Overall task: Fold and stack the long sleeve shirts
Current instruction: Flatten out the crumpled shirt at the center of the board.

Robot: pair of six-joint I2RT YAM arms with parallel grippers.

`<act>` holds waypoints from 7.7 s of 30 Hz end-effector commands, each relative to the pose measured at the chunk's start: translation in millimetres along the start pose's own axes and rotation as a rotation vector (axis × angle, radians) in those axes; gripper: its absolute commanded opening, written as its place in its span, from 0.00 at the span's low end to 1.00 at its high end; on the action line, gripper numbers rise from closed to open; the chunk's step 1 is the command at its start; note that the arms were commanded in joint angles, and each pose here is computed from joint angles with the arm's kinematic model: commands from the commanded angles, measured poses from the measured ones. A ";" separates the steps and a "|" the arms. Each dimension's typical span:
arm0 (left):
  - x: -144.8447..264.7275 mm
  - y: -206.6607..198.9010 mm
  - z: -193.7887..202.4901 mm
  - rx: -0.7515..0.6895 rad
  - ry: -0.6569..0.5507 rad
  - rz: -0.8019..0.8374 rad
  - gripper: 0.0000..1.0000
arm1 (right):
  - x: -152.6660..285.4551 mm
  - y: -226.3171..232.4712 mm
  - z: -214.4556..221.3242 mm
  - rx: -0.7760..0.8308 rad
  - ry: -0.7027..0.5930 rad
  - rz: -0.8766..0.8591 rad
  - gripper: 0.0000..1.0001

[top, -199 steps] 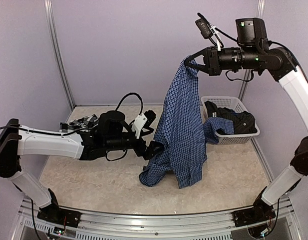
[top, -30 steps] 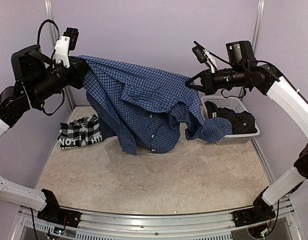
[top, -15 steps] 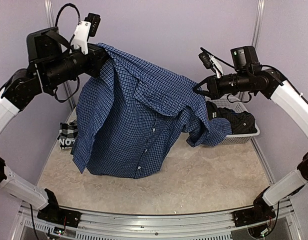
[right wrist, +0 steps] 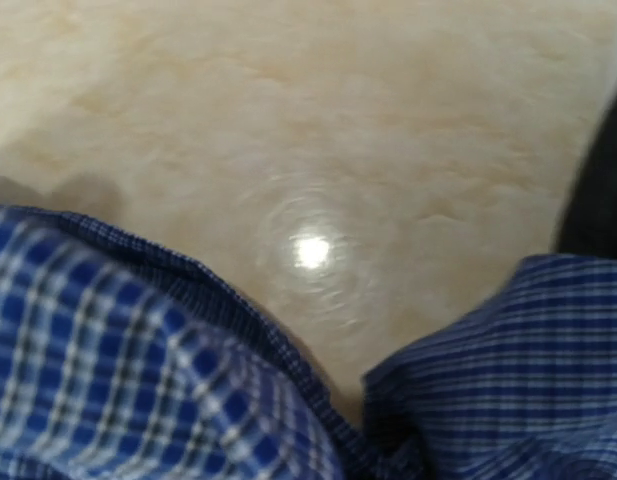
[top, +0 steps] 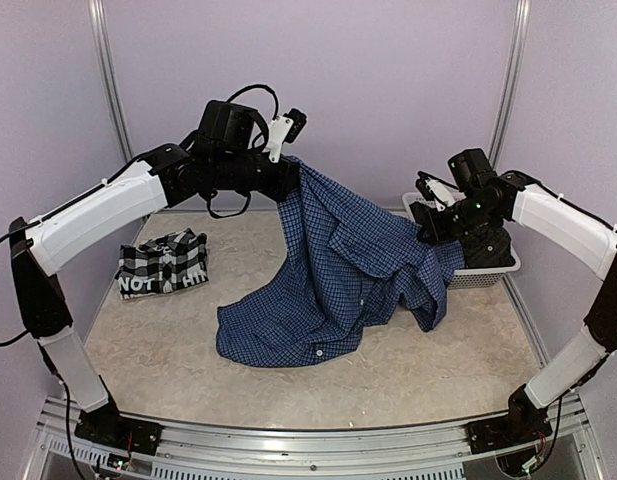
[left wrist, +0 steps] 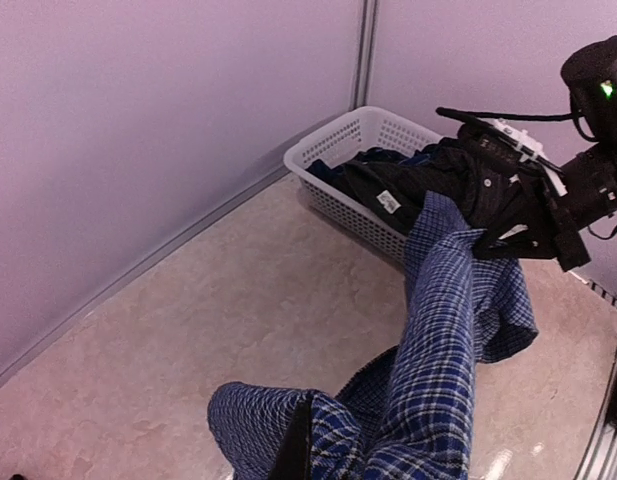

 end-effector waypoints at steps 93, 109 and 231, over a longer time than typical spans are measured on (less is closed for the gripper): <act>-18.2 56.8 236.1 -0.049 0.574 0.224 0.96 | 7.3 28.3 140.2 -0.322 0.094 0.004 0.00; -16.6 34.0 278.7 -0.227 0.711 0.087 0.99 | 9.3 7.1 93.2 -0.228 0.072 -0.002 0.00; 68.2 51.5 137.2 -0.131 0.233 -0.368 0.00 | -51.7 95.7 169.5 0.121 0.081 -0.141 0.65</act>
Point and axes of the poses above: each gripper's point midway between its finger pads, its own x axis back along the fingers, its own y axis along the line the jaws close on, z = x × y, the point moved 6 cm from there along x, back along the fingers, and after that the axes turned 8 degrees about x, right-handed, at the moved point
